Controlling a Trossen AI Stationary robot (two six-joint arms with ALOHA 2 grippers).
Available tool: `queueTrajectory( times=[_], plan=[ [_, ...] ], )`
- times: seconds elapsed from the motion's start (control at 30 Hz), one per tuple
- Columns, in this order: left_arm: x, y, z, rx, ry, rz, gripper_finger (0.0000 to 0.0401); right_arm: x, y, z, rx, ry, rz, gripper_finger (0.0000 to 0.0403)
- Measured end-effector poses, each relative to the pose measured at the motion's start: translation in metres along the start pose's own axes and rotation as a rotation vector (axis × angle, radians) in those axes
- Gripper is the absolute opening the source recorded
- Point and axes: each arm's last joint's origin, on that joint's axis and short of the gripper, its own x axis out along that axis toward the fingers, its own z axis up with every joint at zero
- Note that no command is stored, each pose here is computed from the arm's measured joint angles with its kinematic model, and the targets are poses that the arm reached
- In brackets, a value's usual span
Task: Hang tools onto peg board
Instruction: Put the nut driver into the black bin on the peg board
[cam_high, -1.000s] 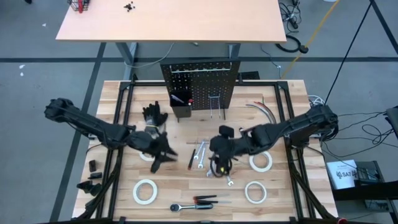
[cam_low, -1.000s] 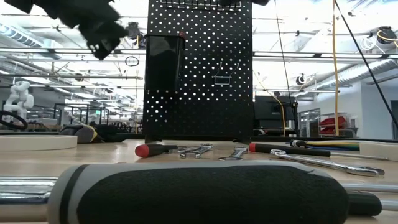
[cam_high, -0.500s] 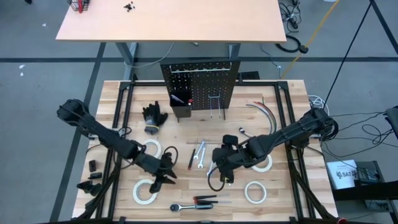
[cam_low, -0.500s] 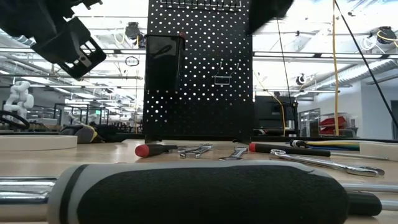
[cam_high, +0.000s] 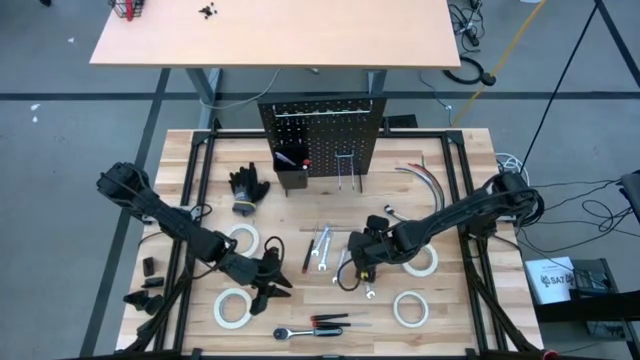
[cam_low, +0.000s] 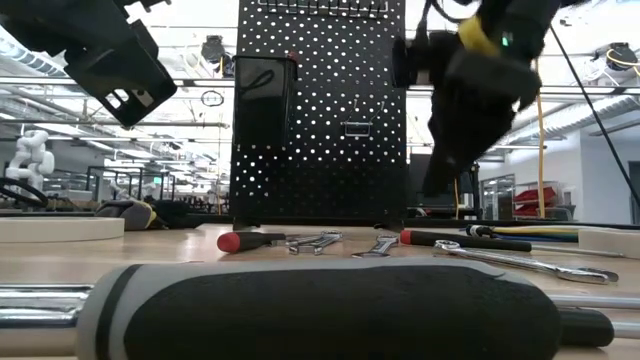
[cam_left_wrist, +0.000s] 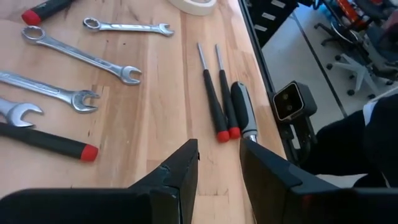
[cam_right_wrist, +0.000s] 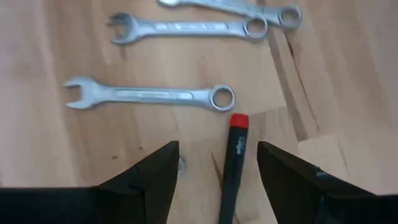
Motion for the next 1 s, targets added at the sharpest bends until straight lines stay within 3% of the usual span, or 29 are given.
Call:
queueTrajectory(
  times=[0.43, 0.57, 0.77, 1.0],
  plan=[
    [0.0, 0.007, 0.004, -0.001, -0.038, 0.07, 0.0121, 0.035, -0.016, -0.015, 0.088, -0.028, -0.022, 0.0195],
    [0.001, 0.01, 0.005, -0.006, -0.039, 0.083, 0.0121, 0.047, -0.015, -0.021, 0.091, 0.006, -0.052, 0.0159],
    [-0.003, 0.013, 0.01, 0.007, -0.058, 0.089, 0.0121, 0.059, -0.014, -0.028, 0.124, 0.067, -0.076, 0.0045],
    [-0.024, 0.026, 0.031, 0.035, -0.139, 0.151, 0.0121, 0.05, -0.018, -0.025, 0.15, 0.036, -0.094, 0.0038]
  ],
)
